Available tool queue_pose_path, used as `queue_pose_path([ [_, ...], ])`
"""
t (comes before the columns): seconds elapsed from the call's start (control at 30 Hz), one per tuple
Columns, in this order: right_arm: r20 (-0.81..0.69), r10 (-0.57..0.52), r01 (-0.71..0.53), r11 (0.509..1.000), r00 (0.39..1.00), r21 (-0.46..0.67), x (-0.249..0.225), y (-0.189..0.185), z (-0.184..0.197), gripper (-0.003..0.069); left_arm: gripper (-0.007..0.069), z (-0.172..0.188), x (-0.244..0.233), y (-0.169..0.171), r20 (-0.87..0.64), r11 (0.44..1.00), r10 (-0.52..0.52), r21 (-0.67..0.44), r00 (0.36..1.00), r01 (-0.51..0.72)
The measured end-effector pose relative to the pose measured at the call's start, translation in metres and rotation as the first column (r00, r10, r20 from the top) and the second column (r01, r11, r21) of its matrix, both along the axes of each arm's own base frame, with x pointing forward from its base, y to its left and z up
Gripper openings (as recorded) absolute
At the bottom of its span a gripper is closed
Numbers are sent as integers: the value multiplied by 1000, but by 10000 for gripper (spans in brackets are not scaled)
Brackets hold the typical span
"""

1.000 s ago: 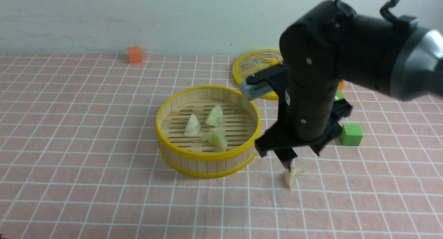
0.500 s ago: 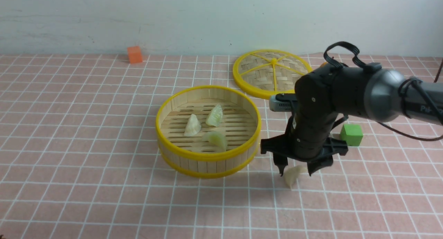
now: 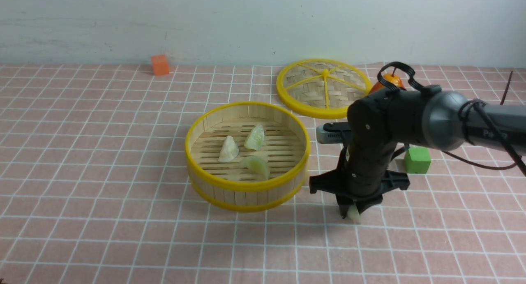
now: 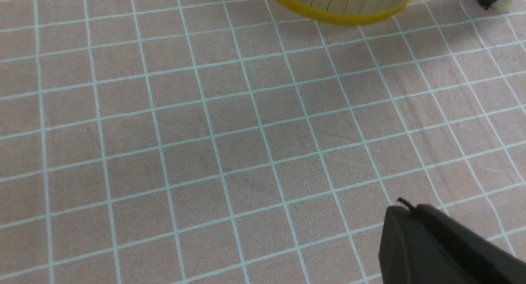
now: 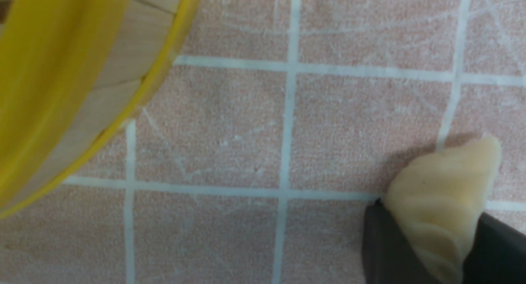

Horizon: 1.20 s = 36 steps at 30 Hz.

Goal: Put the dumplings into the steamer on the table with the pink tablecloth.
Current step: 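Reach for and grasp a dumpling lying on the table beside the steamer, then place the dumpling in the bamboo steamer basket with the right gripper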

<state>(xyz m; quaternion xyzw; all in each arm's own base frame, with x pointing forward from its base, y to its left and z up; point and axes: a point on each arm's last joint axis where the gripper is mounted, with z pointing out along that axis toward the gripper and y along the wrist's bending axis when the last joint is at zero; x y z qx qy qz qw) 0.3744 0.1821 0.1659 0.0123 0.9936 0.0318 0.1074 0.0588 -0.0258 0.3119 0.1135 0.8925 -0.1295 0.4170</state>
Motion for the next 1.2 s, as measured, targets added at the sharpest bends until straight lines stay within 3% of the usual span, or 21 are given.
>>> queue_pose_path([
  [0.17,32,127,-126,992,991,-20,4,7,26,188,-11,0,0,0,1,1000,2,6,1000,-2],
  [0.27,201,221,-227,974,955,11,14,31,79,188,-11,0,0,1,4,1000,3,8,1000,-3],
  [0.43,382,225,-271,960,897,72,33,57,116,188,-10,0,0,1,8,1000,2,7,1000,-2],
  [0.53,401,213,-270,959,891,90,43,64,111,188,-8,0,1,1,9,1000,2,9,1000,-2],
  [0.8,302,227,-260,963,926,74,73,83,33,188,-3,0,1,2,20,999,-9,38,1000,8],
  [0.93,296,228,-260,963,927,73,77,86,24,200,-3,0,2,3,26,999,-4,53,1000,3],
  [1.2,313,252,-270,963,916,15,81,83,48,482,1,-10,3,5,-12,997,70,25,997,-69],
])
